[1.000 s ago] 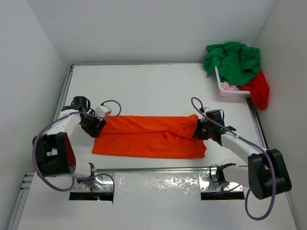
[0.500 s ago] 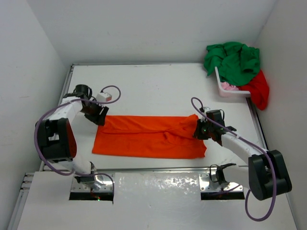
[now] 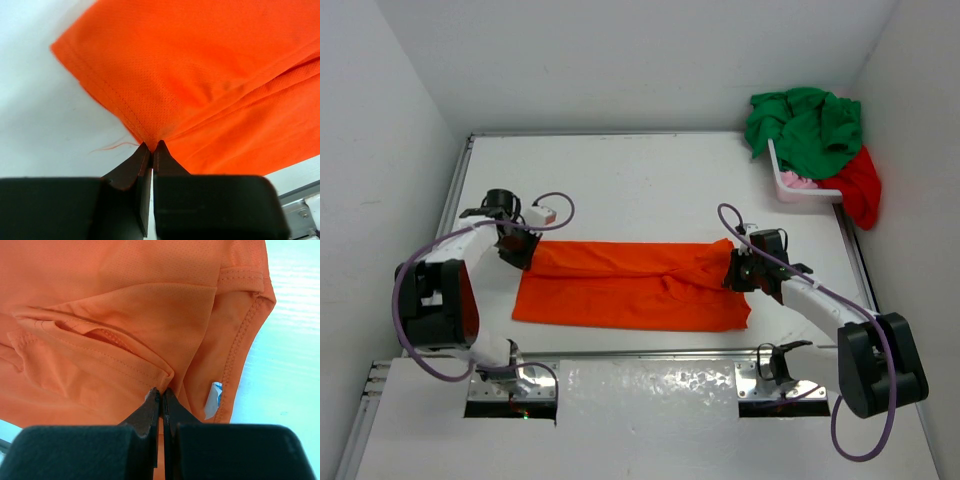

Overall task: Fold and stack the t-shirts
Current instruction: Fold the other side of the tshirt into a rectangle

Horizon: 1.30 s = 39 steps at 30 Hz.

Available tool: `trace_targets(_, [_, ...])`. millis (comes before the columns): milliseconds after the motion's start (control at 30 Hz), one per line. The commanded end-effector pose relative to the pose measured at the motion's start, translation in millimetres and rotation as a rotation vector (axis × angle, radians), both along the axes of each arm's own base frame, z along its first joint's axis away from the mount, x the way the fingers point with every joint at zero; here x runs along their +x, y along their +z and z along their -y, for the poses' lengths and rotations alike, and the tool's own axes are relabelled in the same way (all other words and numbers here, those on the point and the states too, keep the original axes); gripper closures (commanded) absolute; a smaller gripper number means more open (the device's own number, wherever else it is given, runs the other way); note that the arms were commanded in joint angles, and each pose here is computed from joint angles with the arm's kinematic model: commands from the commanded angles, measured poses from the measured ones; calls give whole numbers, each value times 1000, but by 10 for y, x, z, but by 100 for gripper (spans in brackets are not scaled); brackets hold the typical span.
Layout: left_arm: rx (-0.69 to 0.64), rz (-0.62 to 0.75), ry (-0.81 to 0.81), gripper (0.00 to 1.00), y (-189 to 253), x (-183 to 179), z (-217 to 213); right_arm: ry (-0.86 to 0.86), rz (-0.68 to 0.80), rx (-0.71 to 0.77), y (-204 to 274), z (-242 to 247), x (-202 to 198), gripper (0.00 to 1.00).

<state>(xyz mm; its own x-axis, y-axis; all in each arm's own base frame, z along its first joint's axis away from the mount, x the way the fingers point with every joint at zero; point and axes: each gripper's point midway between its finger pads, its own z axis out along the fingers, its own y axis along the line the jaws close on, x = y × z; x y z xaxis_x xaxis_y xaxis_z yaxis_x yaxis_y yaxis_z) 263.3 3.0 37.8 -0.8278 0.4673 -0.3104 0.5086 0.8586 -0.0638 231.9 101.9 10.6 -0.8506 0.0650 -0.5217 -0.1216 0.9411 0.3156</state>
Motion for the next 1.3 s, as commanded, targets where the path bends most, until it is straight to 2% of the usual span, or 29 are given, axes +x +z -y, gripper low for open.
trace_targets(0, [44,68,-28,100,183,4,-70,11,51,-15,105,-2,99,100])
trace_targets(233, [59,-39,-108,100,-8,-298,-93,28,48,-23,114,18,14,100])
trace_targets(267, [61,-65,-113,97,-73,-345,-103,32,45,-18,104,11,2,100])
trace_targets(300, [74,-84,-111,84,-110,-370,-128,30,47,-10,96,0,3,100])
trace_targets(333, [77,-117,-114,79,-163,-405,-140,33,34,-4,55,-9,-34,100])
trace_targets(367, [93,-132,-111,63,-174,-413,-171,30,38,5,53,-22,-24,100])
trace_targets(433, [107,-145,-111,49,-131,-365,-203,32,39,15,52,-42,-21,100])
trace_targets(500, [120,-108,-101,43,-6,-229,-225,37,47,20,66,-53,-1,100])
trace_targets(567, [102,21,-69,42,392,147,-195,49,44,13,54,-53,-6,100])
trace_targets(600, [82,139,-37,40,773,447,-160,49,43,10,58,-47,3,100])
trace_targets(633, [48,202,-35,40,978,579,-90,51,35,8,41,-46,-10,100])
trace_targets(667, [-50,270,-64,36,1201,703,119,53,29,7,22,-45,-23,100])
trace_targets(700, [-103,324,-114,34,1386,789,357,63,16,21,0,-69,-55,98])
trace_targets(733, [-148,404,-166,33,1647,898,606,73,10,39,-1,-104,-71,88])
trace_targets(767, [-182,421,-281,31,1722,854,1027,97,6,57,14,-143,-91,72])
trace_targets(800, [-189,442,-328,31,1788,875,1194,138,11,88,107,-218,-79,51])
trace_targets(867, [-233,434,-386,31,1781,832,1437,178,4,50,207,-174,-116,46])
trace_targets(933, [-226,400,-348,31,1611,873,1418,184,127,26,584,-149,49,45])
trace_targets(1000, [-138,369,-298,33,1395,912,1260,209,235,3,913,-136,163,48])
trace_targets(1100, [-40,269,-247,35,912,784,1051,238,318,27,1170,-257,268,70])
trace_targets(1133, [-24,259,-229,36,845,760,1007,255,312,37,1156,-325,278,75])
trace_targets(1167, [18,253,-207,36,773,741,913,267,278,32,1039,-398,327,87])
trace_targets(1267, [88,238,-161,36,582,647,718,307,211,24,812,-635,469,100])
